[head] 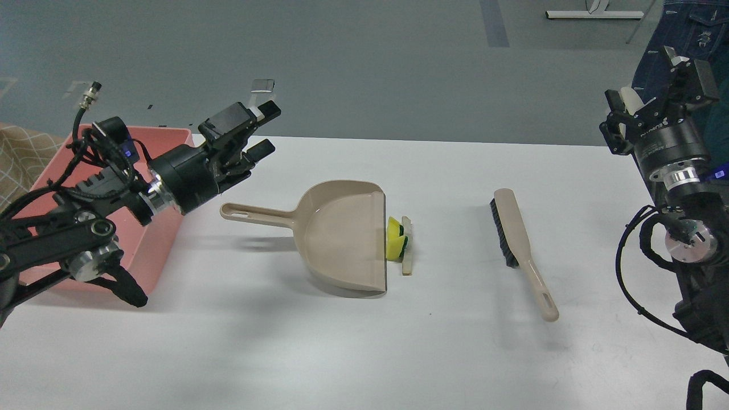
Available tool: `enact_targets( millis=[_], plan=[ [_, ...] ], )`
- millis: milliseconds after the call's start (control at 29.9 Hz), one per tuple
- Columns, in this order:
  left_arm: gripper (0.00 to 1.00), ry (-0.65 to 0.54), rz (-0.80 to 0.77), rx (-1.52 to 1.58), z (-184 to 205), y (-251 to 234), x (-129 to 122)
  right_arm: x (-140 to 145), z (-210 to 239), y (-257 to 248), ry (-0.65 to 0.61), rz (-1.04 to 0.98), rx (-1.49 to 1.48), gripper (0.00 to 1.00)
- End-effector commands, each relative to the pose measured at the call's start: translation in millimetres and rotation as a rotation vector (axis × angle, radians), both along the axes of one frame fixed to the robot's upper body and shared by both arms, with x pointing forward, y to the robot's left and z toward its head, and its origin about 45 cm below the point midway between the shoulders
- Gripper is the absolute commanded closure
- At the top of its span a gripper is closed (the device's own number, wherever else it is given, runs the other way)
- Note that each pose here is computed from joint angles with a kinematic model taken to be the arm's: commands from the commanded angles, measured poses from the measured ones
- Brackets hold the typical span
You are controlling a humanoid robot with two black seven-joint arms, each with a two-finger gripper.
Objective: Sweep and dump garbage into bin
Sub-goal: 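Move the left gripper toward the beige dustpan handle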
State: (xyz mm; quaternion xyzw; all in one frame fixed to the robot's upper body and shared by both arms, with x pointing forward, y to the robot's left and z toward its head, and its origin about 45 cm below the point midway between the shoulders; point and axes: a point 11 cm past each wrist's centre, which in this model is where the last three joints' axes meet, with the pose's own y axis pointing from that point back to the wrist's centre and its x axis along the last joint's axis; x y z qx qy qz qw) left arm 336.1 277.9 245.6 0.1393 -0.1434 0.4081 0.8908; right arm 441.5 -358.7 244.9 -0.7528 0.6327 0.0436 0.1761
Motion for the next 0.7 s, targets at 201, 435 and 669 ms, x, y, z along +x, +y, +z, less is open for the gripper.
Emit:
enact_targets(
  millis=[201,435,669],
  plan=[
    [0.02,0.123,0.011,0.056,-50,-6,-28,0,-1,1,0.003,0.001,-0.001,0.01],
    [0.02,0.153,0.054,0.060,-66,4,-38,-1,-1,-1,0.005,-0.003,-0.004,0.01],
    [0.02,0.171,0.105,0.055,-82,13,-46,-1,0,-3,0.003,-0.006,-0.005,0.01]
  ],
)
